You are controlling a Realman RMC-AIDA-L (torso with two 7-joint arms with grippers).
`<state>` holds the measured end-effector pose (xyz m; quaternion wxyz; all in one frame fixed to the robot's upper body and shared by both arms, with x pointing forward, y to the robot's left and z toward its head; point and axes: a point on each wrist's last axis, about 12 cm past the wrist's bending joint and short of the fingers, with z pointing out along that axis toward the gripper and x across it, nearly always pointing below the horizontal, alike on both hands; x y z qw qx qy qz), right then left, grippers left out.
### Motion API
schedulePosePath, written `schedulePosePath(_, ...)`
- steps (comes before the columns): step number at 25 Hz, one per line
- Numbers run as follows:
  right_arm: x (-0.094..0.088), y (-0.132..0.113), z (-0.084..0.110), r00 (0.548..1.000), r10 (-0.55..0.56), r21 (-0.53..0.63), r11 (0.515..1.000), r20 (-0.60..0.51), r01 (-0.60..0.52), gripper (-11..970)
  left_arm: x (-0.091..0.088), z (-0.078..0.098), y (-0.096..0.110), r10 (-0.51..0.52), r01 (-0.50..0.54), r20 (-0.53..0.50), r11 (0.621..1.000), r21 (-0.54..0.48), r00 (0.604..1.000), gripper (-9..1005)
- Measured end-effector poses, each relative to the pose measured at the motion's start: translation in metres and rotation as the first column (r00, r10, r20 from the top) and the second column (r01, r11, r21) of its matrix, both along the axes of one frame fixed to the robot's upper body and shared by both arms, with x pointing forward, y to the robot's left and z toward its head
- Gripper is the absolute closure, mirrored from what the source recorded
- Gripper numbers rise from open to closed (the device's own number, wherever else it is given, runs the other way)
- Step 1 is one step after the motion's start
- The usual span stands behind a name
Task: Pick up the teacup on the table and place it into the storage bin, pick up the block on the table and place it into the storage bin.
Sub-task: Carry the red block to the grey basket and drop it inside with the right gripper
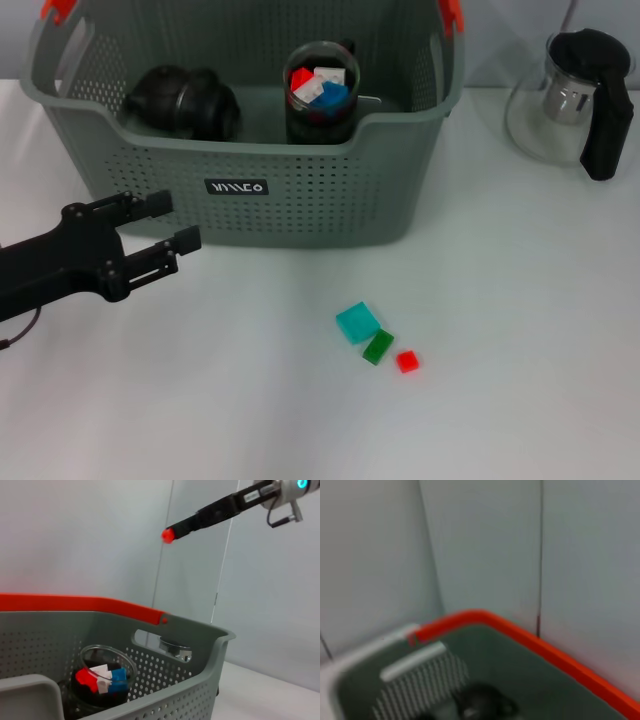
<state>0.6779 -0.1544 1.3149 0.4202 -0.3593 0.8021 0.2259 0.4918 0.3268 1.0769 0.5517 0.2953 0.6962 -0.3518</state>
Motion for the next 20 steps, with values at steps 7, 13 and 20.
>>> schedulePosePath(7, 0.004, 0.063, -0.011, 1.000, 0.022, -0.305, 0.952, 0.010, -0.018, 757, 0.001, 0.000, 0.000, -0.001, 0.001, 0.000, 1.000, -0.001, 1.000, 406)
schedulePosePath(13, 0.011, 0.094, -0.040, 1.000, -0.001, -0.368, 0.930, -0.014, -0.004, 757, 0.000, 0.000, -0.001, 0.000, 0.000, -0.002, 1.000, -0.003, 1.000, 407)
schedulePosePath(20, 0.016, 0.115, -0.063, 0.999, -0.044, -0.380, 0.924, -0.017, 0.034, 757, -0.002, -0.002, -0.001, 0.009, -0.009, -0.009, 1.000, -0.002, 1.000, 408)
